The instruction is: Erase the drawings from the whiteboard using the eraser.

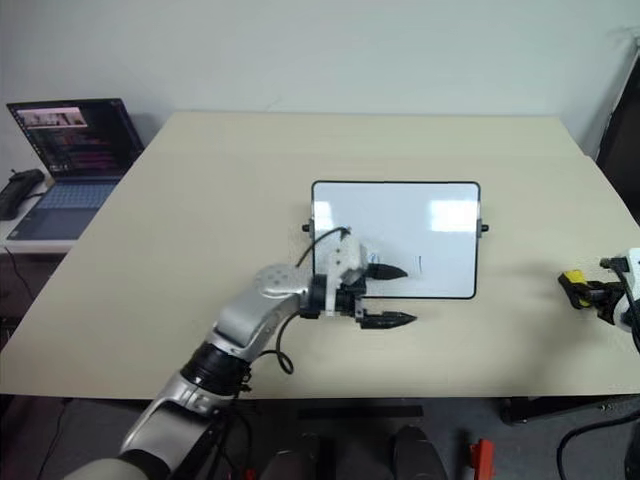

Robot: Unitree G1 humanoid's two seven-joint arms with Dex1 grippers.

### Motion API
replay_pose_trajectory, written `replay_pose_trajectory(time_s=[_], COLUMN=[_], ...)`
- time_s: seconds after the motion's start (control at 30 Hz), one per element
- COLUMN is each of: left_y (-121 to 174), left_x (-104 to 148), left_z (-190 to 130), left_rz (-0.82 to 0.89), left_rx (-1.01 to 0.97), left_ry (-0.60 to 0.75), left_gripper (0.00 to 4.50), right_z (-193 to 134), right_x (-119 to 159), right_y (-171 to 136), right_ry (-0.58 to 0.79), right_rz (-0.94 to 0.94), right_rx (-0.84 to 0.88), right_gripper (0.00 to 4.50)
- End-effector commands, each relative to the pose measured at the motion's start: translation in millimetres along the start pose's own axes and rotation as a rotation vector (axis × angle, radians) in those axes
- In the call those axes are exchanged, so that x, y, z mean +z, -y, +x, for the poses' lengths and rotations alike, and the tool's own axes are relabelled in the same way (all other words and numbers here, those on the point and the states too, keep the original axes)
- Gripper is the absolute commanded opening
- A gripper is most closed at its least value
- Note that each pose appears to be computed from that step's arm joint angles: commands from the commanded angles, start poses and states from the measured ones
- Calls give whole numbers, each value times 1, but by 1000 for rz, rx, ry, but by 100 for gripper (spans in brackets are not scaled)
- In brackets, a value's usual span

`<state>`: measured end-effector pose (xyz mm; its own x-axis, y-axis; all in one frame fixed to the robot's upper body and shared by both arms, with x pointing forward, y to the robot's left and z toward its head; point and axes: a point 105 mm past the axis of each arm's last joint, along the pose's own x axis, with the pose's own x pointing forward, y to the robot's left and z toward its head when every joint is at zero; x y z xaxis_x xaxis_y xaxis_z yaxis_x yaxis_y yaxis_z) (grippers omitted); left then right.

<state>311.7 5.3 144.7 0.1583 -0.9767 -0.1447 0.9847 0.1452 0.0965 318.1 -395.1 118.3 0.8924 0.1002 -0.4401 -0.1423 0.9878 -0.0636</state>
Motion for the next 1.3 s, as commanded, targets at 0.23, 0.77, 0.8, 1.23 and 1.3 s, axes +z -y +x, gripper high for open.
replay_pose_trajectory(time_s=[0.23, 0.77, 0.8, 1.23, 1.3], left_y=[-29, -45, -43, -37, -34], left_x=[34, -12, -14, -13, -11], left_z=[-100, -173, -173, -167, -165], left_rz=[110, 99, 95, 88, 88], left_rx=[258, 621, 625, 618, 603], left_ry=[50, -86, -86, -79, -75], left_gripper=[450, 450, 450, 450, 450], right_z=[-48, 0, 11, 62, 65], right_x=[139, 187, 184, 170, 169], right_y=[-104, -318, -326, -340, -334], right_ry=[377, 652, 643, 630, 612], right_rz=[-350, -553, -572, -787, -823], right_rx=[242, 704, 685, 578, 565], right_gripper=[96, 96, 96, 96, 96])
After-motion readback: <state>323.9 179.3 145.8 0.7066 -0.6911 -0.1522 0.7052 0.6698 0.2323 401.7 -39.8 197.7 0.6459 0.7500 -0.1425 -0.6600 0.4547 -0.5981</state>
